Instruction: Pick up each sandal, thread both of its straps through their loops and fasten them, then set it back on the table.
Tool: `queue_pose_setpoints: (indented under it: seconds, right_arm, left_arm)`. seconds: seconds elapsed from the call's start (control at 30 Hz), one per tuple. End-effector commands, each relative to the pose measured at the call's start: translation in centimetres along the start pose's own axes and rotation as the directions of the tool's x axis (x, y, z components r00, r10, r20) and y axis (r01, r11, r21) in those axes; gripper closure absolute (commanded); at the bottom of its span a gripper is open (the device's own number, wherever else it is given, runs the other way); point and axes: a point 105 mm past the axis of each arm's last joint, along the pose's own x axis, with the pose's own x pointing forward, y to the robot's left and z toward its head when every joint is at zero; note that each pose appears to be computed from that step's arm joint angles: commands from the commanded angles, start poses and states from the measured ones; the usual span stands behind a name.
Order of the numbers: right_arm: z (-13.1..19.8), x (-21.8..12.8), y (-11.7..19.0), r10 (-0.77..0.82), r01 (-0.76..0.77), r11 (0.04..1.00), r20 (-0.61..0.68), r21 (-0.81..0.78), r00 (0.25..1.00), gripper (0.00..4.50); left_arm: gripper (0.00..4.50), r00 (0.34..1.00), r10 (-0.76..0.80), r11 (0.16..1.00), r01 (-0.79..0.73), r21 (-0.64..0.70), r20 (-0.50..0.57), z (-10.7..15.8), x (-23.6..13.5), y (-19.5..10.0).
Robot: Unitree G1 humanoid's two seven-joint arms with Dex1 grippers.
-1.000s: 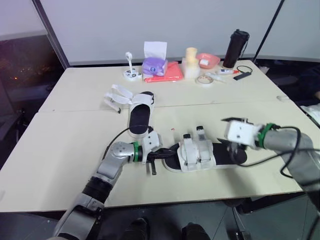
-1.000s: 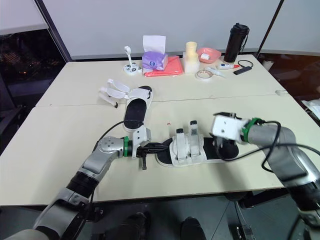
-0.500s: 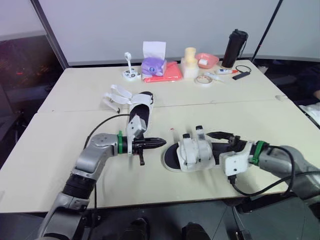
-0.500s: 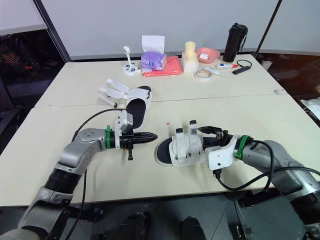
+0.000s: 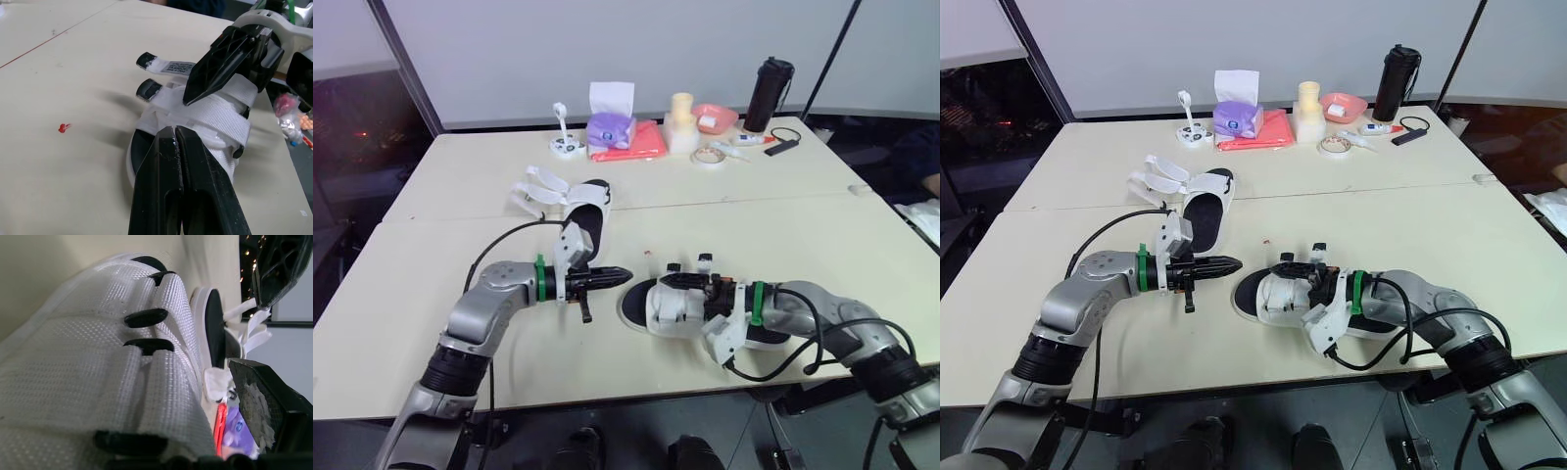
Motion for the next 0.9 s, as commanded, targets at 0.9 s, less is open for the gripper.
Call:
queue_pose_setpoints:
  seconds: [0.9]
  right_arm:
    - [-21.9, -6.5, -0.6, 0.127, 0.398, 0.882, -0.941, 0.252, 0.314, 4.49]
  left_arm:
    - [4.50, 0.979, 0.163, 0.986, -0.165, 0.012, 0.121, 1.6, -0.7, -0.1]
